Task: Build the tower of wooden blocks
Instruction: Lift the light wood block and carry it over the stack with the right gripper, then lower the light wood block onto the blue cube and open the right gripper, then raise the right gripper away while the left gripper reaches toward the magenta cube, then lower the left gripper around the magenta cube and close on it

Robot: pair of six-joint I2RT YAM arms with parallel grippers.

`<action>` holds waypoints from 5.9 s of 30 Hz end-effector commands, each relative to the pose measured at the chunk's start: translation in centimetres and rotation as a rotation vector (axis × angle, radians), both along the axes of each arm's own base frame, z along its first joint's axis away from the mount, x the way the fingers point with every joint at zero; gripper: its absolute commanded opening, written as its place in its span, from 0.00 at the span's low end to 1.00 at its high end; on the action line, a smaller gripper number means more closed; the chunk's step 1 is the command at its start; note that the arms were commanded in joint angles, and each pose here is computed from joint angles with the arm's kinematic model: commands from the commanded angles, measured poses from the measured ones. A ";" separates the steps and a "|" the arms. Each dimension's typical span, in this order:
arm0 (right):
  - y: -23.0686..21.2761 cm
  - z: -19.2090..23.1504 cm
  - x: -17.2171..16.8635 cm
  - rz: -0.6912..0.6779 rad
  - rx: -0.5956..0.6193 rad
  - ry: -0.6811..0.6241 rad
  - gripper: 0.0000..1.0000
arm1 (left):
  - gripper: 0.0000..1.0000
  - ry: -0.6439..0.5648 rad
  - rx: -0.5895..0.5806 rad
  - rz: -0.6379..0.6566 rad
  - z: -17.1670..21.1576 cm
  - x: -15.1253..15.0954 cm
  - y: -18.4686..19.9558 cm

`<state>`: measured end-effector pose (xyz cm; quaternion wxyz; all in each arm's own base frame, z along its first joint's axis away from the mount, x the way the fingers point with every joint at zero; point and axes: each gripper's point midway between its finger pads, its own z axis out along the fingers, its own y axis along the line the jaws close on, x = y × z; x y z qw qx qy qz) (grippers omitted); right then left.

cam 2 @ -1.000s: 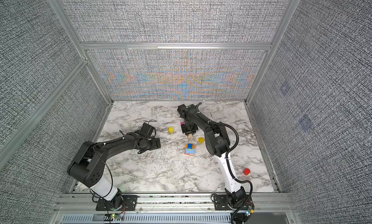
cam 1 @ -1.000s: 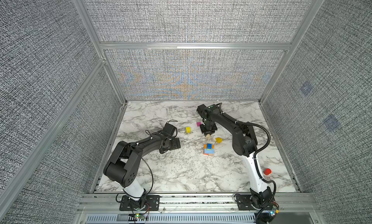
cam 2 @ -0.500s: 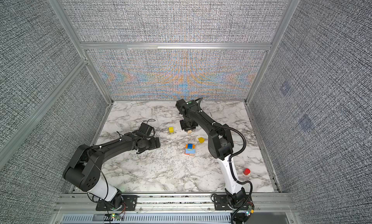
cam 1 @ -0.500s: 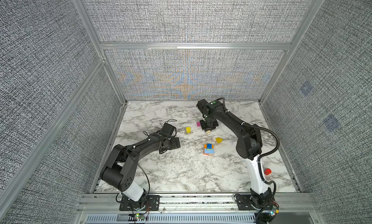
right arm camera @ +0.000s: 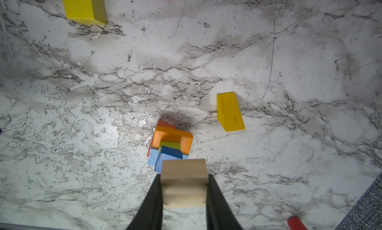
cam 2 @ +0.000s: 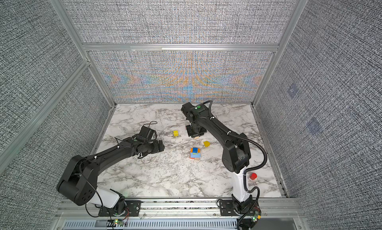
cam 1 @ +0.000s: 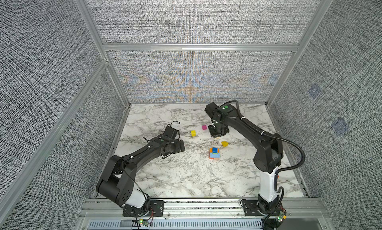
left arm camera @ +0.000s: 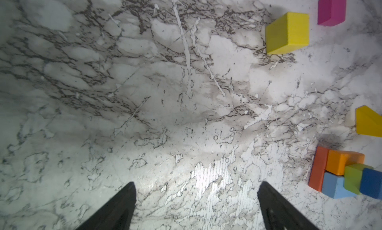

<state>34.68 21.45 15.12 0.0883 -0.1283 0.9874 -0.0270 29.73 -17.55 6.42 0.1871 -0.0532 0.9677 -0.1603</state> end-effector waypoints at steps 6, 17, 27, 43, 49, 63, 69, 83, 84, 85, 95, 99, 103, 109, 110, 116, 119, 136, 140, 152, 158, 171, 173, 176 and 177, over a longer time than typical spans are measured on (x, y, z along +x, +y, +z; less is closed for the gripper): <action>0.5 -0.6 -2.2 0.014 0.019 0.005 0.24 | 0.93 -0.017 -0.005 -0.013 0.1 -1.4 -0.2; 1.0 -2.2 -4.4 0.032 0.026 0.017 0.23 | 0.93 -0.017 0.019 -0.021 -0.9 -2.9 -0.5; 1.4 -3.4 -4.9 0.041 0.017 0.035 0.23 | 0.98 -0.034 0.016 -0.033 -0.6 -3.1 -0.6; 1.2 -4.7 -4.5 0.032 -0.011 0.050 0.23 | 0.99 -0.044 0.019 -0.042 -0.5 -3.1 -0.5; 1.0 -5.3 -4.2 0.017 -0.014 0.057 0.23 | 0.99 -0.050 0.023 -0.046 -0.4 -3.1 -0.5; 1.0 -6.2 -4.2 0.012 -0.004 0.072 0.23 | 0.99 -0.057 0.027 -0.047 -0.1 -2.8 -0.5; 0.9 -6.2 -4.1 0.008 -0.001 0.073 0.24 | 0.99 -0.058 0.028 -0.045 0.0 -2.9 -0.4; 0.8 -6.2 -4.4 0.008 0.009 0.075 0.49 | 0.99 -0.064 0.028 -0.041 0.4 -2.9 -0.3; 0.8 -6.1 -4.4 0.010 0.010 0.072 0.50 | 0.99 -0.065 0.028 -0.040 0.5 -2.9 -0.3; 0.8 -6.0 -4.4 0.009 0.013 0.068 0.52 | 0.99 -0.066 0.029 -0.039 0.7 -2.9 -0.2; 1.2 -3.2 -4.1 0.019 0.091 -0.001 0.64 | 0.99 -0.067 0.031 -0.063 2.9 -2.5 -0.7; 0.8 -1.9 -3.7 0.011 0.147 -0.032 0.66 | 0.99 -0.066 0.047 -0.068 4.2 -2.1 -0.8; -0.1 -1.2 -3.3 -0.002 0.211 -0.053 0.68 | 0.99 -0.065 0.072 -0.069 5.5 -1.5 -0.9; -2.0 -0.5 -2.5 -0.038 0.308 -0.099 0.76 | 0.98 -0.049 0.106 -0.077 7.0 -0.1 -1.5; -2.3 -0.5 -2.3 -0.044 0.320 -0.109 0.77 | 0.98 -0.044 0.113 -0.080 7.2 0.2 -1.6; -4.2 -0.1 -1.3 -0.091 0.378 -0.161 0.83 | 0.97 -0.020 0.156 -0.101 8.2 2.5 -2.9; -5.1 0.0 -0.8 -0.119 0.397 -0.193 0.84 | 0.96 -0.009 0.174 -0.113 8.4 3.9 -3.7; -7.6 -0.3 0.3 -0.274 0.497 -0.316 0.86 | 0.89 0.049 0.233 -0.168 7.2 12.0 -9.5; -8.3 -0.7 0.5 -0.305 0.497 -0.330 0.87 | 0.89 0.064 0.237 -0.179 6.1 13.4 -10.8; -8.4 -1.3 -0.1 -0.332 0.534 -0.343 0.88 | 0.88 0.011 0.182 -0.231 2.2 16.6 -15.4; -8.0 -1.2 -0.3 -0.330 0.566 -0.340 0.88 | 0.88 0.001 0.164 -0.248 0.2 17.2 -17.9; -7.5 -0.1 -1.0 -0.319 0.621 -0.371 0.88 | 0.87 -0.048 0.270 -0.248 -2.4 17.8 -18.5; -7.4 0.0 -1.0 -0.315 0.632 -0.376 0.88 | 0.87 -0.050 0.272 -0.241 -2.8 18.0 -18.6; -7.2 0.2 -1.1 -0.308 0.643 -0.376 0.88 | 0.85 -0.051 0.267 -0.235 -3.3 18.2 -18.9; -7.1 0.1 -1.2 -0.309 0.645 -0.371 0.88 | 0.85 -0.052 0.265 -0.231 -3.4 18.3 -19.0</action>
